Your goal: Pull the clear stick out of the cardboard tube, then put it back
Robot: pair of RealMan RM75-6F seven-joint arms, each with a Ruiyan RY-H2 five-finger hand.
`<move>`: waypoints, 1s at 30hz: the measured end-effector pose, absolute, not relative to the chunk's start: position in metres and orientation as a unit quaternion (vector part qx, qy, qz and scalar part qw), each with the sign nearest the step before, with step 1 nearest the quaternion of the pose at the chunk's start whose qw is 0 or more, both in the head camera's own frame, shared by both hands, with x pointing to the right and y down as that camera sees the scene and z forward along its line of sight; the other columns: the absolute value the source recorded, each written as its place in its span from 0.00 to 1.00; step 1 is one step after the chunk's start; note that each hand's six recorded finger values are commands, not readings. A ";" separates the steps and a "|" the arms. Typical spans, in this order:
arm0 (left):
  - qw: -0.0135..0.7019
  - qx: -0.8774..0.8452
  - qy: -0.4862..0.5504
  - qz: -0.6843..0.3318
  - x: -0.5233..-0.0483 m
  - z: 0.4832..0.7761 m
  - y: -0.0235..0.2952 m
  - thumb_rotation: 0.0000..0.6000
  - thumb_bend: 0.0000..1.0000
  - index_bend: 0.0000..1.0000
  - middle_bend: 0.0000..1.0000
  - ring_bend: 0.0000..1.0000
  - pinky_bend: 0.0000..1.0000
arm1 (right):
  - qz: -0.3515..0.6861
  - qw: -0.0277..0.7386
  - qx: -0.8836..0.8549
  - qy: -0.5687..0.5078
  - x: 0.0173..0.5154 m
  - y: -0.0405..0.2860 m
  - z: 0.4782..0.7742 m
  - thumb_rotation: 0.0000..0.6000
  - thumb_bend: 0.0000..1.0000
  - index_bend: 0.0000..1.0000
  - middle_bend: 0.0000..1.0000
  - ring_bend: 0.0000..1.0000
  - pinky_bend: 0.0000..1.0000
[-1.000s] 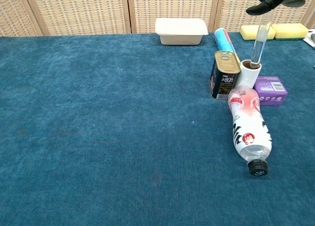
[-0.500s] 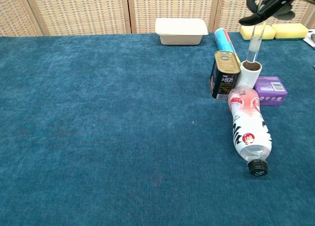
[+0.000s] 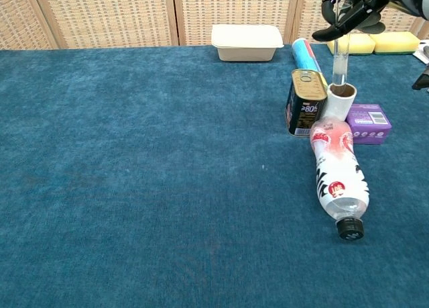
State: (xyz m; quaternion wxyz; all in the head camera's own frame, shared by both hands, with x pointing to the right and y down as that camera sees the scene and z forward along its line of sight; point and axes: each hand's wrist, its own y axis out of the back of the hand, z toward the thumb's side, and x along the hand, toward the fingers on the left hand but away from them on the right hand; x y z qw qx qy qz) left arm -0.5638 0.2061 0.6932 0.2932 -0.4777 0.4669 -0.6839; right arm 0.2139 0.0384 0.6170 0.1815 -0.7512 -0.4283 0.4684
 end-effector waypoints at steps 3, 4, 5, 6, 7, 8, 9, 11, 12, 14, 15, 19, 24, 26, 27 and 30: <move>0.293 -0.478 0.467 -0.684 -0.564 0.693 0.206 1.00 0.15 0.45 0.42 0.23 0.32 | 0.468 0.179 -0.751 -0.431 0.214 0.038 0.620 1.00 0.41 0.79 0.96 0.94 0.87; 0.293 -0.478 0.467 -0.684 -0.564 0.693 0.206 1.00 0.15 0.45 0.42 0.23 0.32 | 0.468 0.179 -0.750 -0.431 0.214 0.038 0.621 1.00 0.41 0.79 0.96 0.94 0.87; 0.293 -0.478 0.467 -0.684 -0.564 0.693 0.206 1.00 0.15 0.45 0.42 0.23 0.32 | 0.469 0.179 -0.750 -0.431 0.214 0.038 0.622 1.00 0.41 0.79 0.96 0.94 0.87; 0.293 -0.478 0.467 -0.684 -0.564 0.693 0.206 1.00 0.15 0.45 0.42 0.23 0.32 | 0.469 0.178 -0.750 -0.432 0.214 0.037 0.624 1.00 0.41 0.79 0.96 0.94 0.87; 0.293 -0.478 0.467 -0.684 -0.564 0.693 0.206 1.00 0.15 0.45 0.42 0.23 0.32 | 0.469 0.177 -0.750 -0.432 0.214 0.038 0.625 1.00 0.41 0.79 0.96 0.94 0.87; 0.293 -0.478 0.467 -0.684 -0.564 0.693 0.206 1.00 0.15 0.45 0.42 0.23 0.32 | 0.468 0.176 -0.750 -0.433 0.213 0.038 0.626 1.00 0.41 0.79 0.96 0.94 0.87; 0.293 -0.478 0.467 -0.684 -0.564 0.693 0.206 1.00 0.15 0.45 0.42 0.23 0.32 | 0.468 0.175 -0.750 -0.434 0.213 0.037 0.627 1.00 0.41 0.79 0.96 0.94 0.86; 0.293 -0.477 0.467 -0.684 -0.564 0.693 0.206 1.00 0.15 0.45 0.42 0.23 0.32 | 0.467 0.174 -0.750 -0.436 0.213 0.037 0.629 1.00 0.41 0.79 0.96 0.94 0.86; 0.293 -0.477 0.467 -0.684 -0.564 0.693 0.206 1.00 0.15 0.45 0.42 0.23 0.32 | 0.467 0.174 -0.750 -0.436 0.213 0.037 0.630 1.00 0.41 0.79 0.96 0.94 0.86; 0.293 -0.477 0.467 -0.684 -0.564 0.693 0.206 1.00 0.15 0.45 0.42 0.23 0.32 | 0.466 0.173 -0.750 -0.436 0.213 0.037 0.632 1.00 0.41 0.79 0.96 0.94 0.86; 0.294 -0.477 0.467 -0.684 -0.564 0.693 0.206 1.00 0.15 0.45 0.42 0.23 0.32 | 0.466 0.172 -0.750 -0.436 0.213 0.037 0.634 1.00 0.41 0.79 0.95 0.94 0.85; 0.293 -0.478 0.467 -0.684 -0.564 0.693 0.206 1.00 0.15 0.45 0.42 0.23 0.32 | 0.466 0.170 -0.751 -0.437 0.214 0.037 0.638 1.00 0.40 0.79 0.95 0.93 0.85; 0.294 -0.478 0.467 -0.684 -0.564 0.693 0.206 1.00 0.15 0.45 0.42 0.23 0.32 | 0.467 0.167 -0.750 -0.437 0.216 0.039 0.640 1.00 0.40 0.79 0.95 0.92 0.84; 0.294 -0.477 0.467 -0.684 -0.564 0.693 0.206 1.00 0.15 0.45 0.42 0.23 0.32 | 0.466 0.164 -0.751 -0.437 0.217 0.039 0.641 1.00 0.40 0.79 0.94 0.92 0.84; 0.294 -0.477 0.467 -0.684 -0.564 0.693 0.206 1.00 0.15 0.45 0.42 0.23 0.32 | 0.465 0.162 -0.752 -0.438 0.218 0.039 0.642 1.00 0.40 0.79 0.94 0.92 0.84; 0.294 -0.477 0.466 -0.684 -0.564 0.693 0.206 1.00 0.15 0.45 0.42 0.23 0.32 | 0.466 0.161 -0.752 -0.437 0.221 0.039 0.645 1.00 0.40 0.79 0.94 0.91 0.83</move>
